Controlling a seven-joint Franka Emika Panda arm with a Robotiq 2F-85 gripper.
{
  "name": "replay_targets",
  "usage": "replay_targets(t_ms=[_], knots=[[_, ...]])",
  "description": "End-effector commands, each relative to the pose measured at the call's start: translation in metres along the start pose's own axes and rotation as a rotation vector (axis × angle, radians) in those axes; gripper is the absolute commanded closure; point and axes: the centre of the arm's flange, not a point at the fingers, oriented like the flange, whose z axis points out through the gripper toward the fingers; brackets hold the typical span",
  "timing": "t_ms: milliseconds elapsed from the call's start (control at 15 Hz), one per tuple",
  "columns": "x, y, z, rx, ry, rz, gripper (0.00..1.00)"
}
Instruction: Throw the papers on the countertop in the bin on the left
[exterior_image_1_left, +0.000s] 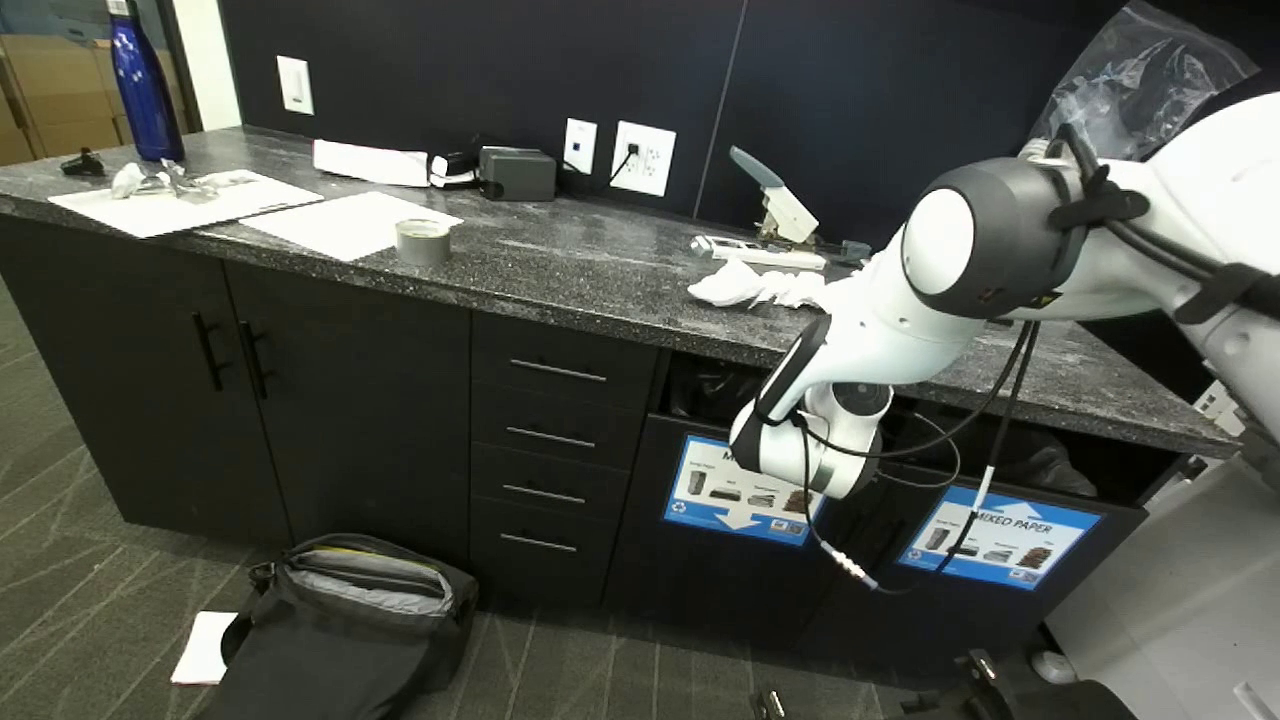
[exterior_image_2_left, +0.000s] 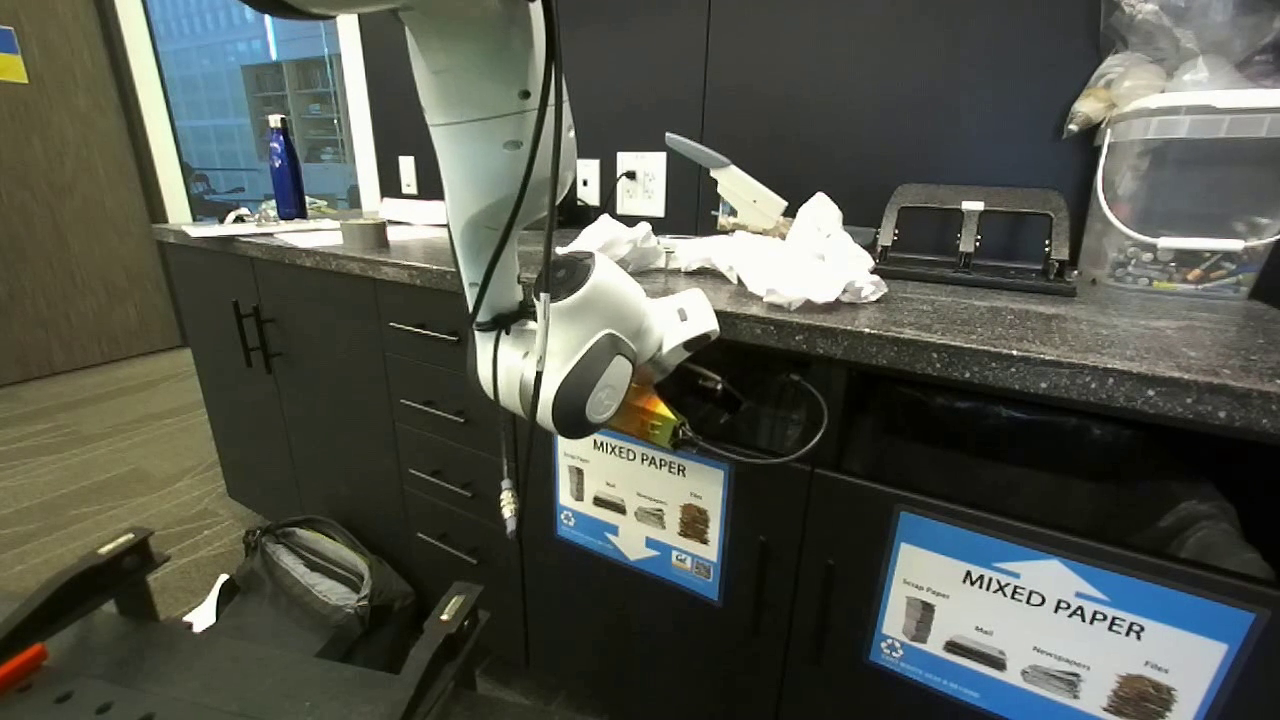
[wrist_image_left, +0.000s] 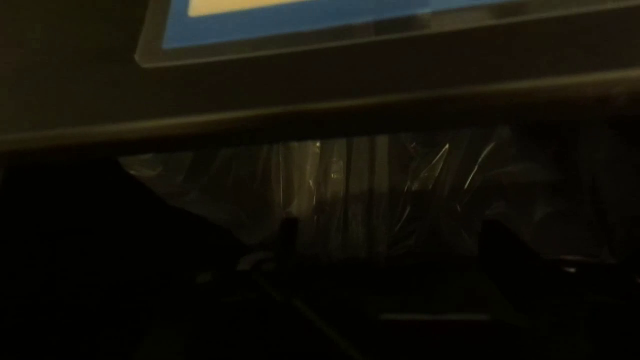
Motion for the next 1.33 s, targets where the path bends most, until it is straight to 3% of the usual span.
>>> replay_targets(t_ms=[0,333,667,1000,1267], knots=[[0.048,0.002,-0.049,-0.006,-0.148,-0.096,0.00],[0.066,0.020,-0.097,-0.069,-0.435,-0.189,0.00],[0.137,0.024,-0.155,-0.058,-0.584,-0.231,0.00],[0.237,0.016,-0.187,-0.163,-0.623,-0.211,0.00],[0.290,0.019,-0.185,-0.261,-0.600,-0.141,0.00]])
